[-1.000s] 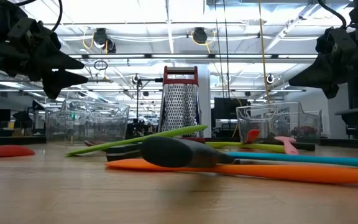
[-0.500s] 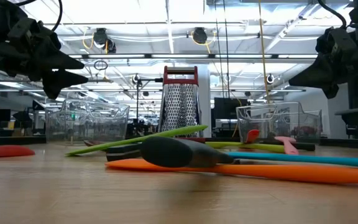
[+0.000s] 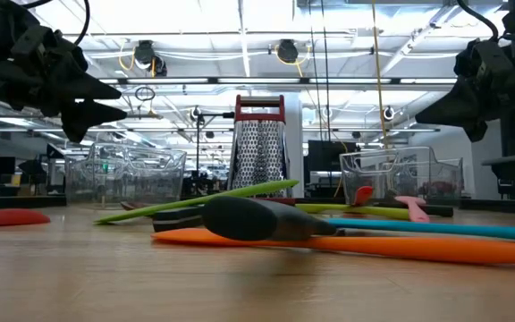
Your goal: Pick & Place Kitchen Items
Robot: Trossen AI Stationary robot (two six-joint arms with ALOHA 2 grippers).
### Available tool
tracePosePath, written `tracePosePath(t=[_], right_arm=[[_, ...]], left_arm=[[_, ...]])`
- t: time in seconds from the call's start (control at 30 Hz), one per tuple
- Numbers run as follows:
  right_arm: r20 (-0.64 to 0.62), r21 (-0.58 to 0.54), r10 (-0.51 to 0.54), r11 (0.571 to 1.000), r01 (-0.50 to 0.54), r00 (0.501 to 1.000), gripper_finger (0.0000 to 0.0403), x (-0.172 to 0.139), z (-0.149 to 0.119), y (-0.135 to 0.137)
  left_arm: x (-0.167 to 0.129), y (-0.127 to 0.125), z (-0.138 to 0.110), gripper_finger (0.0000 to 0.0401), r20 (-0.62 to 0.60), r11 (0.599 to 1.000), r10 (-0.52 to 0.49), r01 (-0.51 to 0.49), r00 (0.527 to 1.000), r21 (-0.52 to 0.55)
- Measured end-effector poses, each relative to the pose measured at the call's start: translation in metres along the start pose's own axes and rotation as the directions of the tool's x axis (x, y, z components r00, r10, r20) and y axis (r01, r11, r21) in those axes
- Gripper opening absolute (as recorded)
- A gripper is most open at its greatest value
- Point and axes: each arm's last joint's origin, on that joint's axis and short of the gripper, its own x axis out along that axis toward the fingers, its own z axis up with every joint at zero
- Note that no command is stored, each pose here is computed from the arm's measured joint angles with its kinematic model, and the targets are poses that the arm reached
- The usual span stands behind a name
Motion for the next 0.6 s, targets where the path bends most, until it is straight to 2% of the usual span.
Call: tracePosePath(t=[0.17,0.23,0.47,0.6], right_arm=[[0.0,-0.098,0.0,0.995,0.0,1.0,0.0,0.0,0.0,0.0],[0.0,-0.124,0.0,0.992,0.0,1.0,0.0,0.0,0.0,0.0],[0.0,-0.155,-0.001,0.988,0.001,1.0,0.0,0.0,0.0,0.0],[0.0,-0.218,0.0,0.976,0.0,1.0,0.0,0.0,0.0,0.0]], left_arm=[[0.0,-0.003,0.006,0.0212,0.065,0.974,-0.035,0.049,0.997,-0.223],[-0.001,-0.004,0.01,0.0212,0.101,0.958,-0.042,0.069,0.994,-0.277],[-0.003,-0.009,0.021,0.0212,0.217,0.948,-0.1,0.159,0.971,-0.277],[-0.004,-0.011,0.025,0.0212,0.238,0.923,-0.113,0.191,0.965,-0.333]])
